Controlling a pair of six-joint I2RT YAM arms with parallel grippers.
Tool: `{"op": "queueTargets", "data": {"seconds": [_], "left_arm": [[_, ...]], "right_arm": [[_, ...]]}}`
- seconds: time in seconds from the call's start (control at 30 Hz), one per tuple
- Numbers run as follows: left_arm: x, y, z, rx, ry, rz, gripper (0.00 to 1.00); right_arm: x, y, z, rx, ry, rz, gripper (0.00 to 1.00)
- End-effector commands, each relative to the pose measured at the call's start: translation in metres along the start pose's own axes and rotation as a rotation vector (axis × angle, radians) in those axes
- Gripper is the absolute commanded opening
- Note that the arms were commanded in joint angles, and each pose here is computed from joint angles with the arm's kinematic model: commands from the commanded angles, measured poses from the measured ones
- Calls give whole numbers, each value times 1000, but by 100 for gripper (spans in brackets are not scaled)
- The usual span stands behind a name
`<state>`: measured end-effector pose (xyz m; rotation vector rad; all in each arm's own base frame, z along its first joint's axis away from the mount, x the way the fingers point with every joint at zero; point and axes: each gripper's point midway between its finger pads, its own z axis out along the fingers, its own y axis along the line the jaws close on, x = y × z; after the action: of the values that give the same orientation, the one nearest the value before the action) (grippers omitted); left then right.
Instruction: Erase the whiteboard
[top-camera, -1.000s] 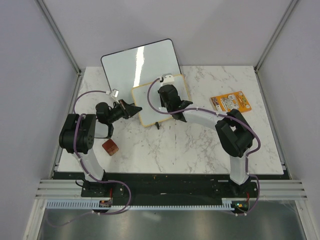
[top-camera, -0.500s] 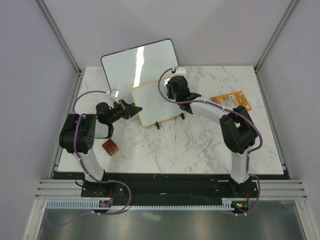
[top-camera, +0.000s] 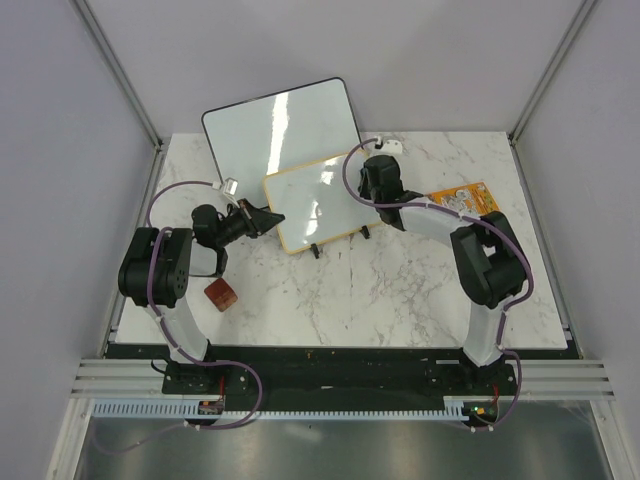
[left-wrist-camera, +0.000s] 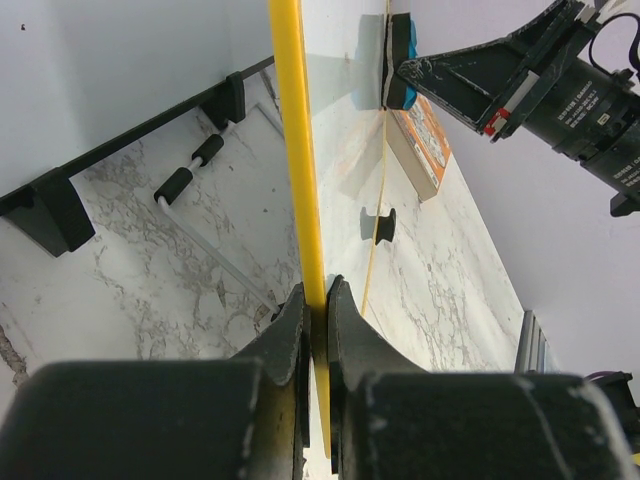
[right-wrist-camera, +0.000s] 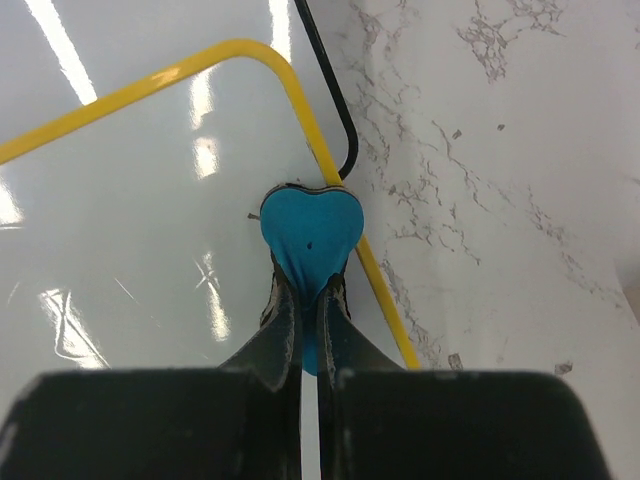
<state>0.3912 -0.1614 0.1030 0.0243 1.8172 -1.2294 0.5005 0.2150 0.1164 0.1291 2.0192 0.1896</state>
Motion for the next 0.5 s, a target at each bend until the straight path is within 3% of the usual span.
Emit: {"op": "queueTargets", "data": {"seconds": [0.0,0.3,0.47], "left_arm": [[6,12,-2,-34,6,58,2],[6,11,-2,-33,4,61,2],[6,12,-2,-34,5,61,2]], "right_arm": [[98,-33,-14,53,267,-65,0],[131,-37,-37,-18,326,-45,0],[106,-30,-34,-32,267,-59,0]]}}
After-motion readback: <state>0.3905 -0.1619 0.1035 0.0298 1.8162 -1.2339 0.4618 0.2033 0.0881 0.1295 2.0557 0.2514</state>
